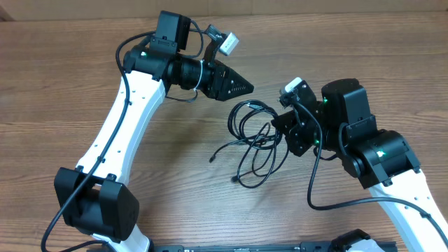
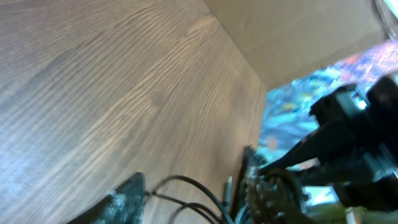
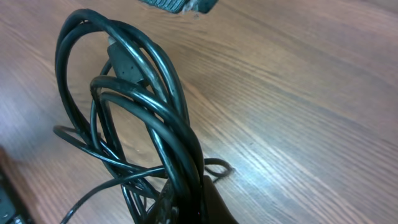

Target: Untangle cables

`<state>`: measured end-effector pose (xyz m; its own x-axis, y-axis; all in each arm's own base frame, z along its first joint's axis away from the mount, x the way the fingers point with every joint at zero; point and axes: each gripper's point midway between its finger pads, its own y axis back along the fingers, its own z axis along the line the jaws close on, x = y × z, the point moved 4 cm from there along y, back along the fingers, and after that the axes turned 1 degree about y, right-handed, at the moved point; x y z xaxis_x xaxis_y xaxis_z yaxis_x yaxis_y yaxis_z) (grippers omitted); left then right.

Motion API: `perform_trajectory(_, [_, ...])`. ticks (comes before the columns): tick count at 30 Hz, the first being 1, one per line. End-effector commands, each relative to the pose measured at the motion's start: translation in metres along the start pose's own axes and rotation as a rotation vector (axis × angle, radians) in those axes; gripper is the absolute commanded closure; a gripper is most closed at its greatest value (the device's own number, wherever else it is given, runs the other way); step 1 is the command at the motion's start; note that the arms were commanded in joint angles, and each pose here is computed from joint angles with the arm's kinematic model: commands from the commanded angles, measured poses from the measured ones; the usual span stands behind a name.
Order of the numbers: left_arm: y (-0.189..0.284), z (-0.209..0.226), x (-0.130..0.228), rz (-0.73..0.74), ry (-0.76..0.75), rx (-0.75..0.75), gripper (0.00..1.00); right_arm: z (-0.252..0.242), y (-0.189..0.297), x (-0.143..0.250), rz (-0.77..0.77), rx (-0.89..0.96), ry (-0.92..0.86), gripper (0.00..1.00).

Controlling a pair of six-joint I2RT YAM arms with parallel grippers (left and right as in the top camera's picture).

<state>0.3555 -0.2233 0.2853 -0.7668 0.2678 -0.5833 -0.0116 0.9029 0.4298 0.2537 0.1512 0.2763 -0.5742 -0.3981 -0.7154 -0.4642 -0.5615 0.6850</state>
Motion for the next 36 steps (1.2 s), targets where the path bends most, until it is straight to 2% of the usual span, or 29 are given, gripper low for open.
perform_trajectory(1, [0.005,-0.008,0.000,0.005,-0.169,-0.024,0.42,0.000,0.006,-0.006,-0.022,0.003,-0.123,0.96])
perform_trajectory(7, [0.002,-0.008,0.005,0.028,-0.210,-0.041,0.34,-0.021,0.010,0.007,0.014,0.126,-0.422,0.96])
perform_trajectory(9, [0.002,-0.009,0.005,0.027,-0.211,-0.044,0.06,-0.027,0.012,0.011,0.024,0.153,-0.493,0.96])
perform_trajectory(10, [0.003,-0.010,0.004,0.027,-0.216,-0.045,0.00,-0.030,0.013,0.014,0.027,0.162,-0.538,0.96])
perform_trajectory(14, [0.000,-0.024,0.006,0.042,-0.359,-0.063,0.00,-0.028,0.014,0.016,0.036,0.123,-0.624,0.96])
perform_trajectory(18, [-0.022,-0.024,0.012,0.131,-0.461,-0.224,0.00,-0.023,0.014,0.015,0.037,0.084,-0.666,0.96])
perform_trajectory(23, [-0.048,-0.034,0.009,0.157,-0.575,-0.309,0.00,-0.017,0.014,0.014,0.041,0.037,-0.668,0.96])
perform_trajectory(27, [-0.049,-0.025,0.009,0.172,-0.548,-0.422,0.00,-0.014,0.013,0.013,0.042,0.011,-0.679,0.96])
perform_trajectory(28, [-0.047,-0.022,0.009,0.174,-0.533,-0.452,0.02,-0.014,0.013,0.013,0.042,0.009,-0.679,0.96])
perform_trajectory(31, [-0.041,-0.012,0.007,0.175,-0.496,-0.539,0.24,-0.014,0.013,0.013,0.043,0.010,-0.678,0.96])
perform_trajectory(33, [-0.040,-0.011,0.008,0.182,-0.492,-0.548,0.34,-0.014,0.013,0.013,0.045,0.010,-0.679,0.96])
perform_trajectory(34, [-0.040,-0.011,0.009,0.187,-0.489,-0.548,0.43,-0.014,0.013,0.013,0.046,0.010,-0.680,0.96])
perform_trajectory(36, [-0.040,-0.011,0.011,0.191,-0.478,-0.547,0.51,-0.014,0.013,0.013,0.045,0.009,-0.680,0.96])
